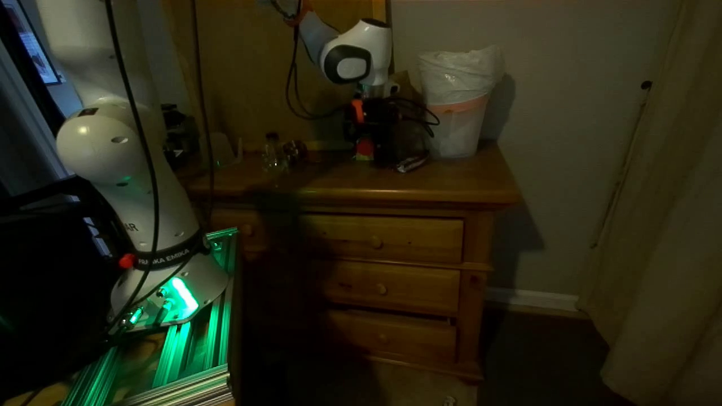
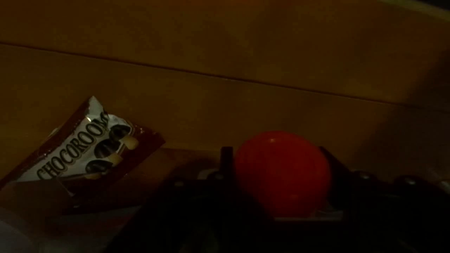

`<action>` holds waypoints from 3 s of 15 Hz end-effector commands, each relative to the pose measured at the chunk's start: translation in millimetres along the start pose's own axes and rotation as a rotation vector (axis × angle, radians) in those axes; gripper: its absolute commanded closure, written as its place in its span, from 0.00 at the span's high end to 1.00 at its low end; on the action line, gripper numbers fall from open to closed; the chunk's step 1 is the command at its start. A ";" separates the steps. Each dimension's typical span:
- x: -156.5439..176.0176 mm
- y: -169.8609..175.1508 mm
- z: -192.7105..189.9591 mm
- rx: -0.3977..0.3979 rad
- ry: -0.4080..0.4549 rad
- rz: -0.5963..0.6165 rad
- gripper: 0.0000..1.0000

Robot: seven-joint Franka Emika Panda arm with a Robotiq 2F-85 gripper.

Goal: Put the bottle upright

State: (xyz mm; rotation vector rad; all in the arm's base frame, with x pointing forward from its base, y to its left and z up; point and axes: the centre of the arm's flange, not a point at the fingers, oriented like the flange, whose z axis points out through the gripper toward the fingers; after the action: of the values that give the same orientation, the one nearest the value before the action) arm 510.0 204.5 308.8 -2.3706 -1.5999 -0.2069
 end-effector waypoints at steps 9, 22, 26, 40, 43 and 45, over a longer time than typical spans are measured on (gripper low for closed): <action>72.1 -17.0 -63.8 0.005 -0.549 0.062 0.33; 87.4 -31.7 -31.7 0.094 -0.726 -0.049 0.33; 99.0 -50.7 -26.1 0.132 -0.853 -0.122 0.33; 121.3 -48.9 33.5 -0.079 -1.166 -0.187 0.33; 123.7 -45.9 31.4 -0.122 -1.209 -0.188 0.33; 120.9 -45.9 35.7 -0.143 -1.232 -0.198 0.33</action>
State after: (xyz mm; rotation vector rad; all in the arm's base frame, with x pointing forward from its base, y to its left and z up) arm 509.3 334.1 314.6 -2.4982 -2.2547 1.3339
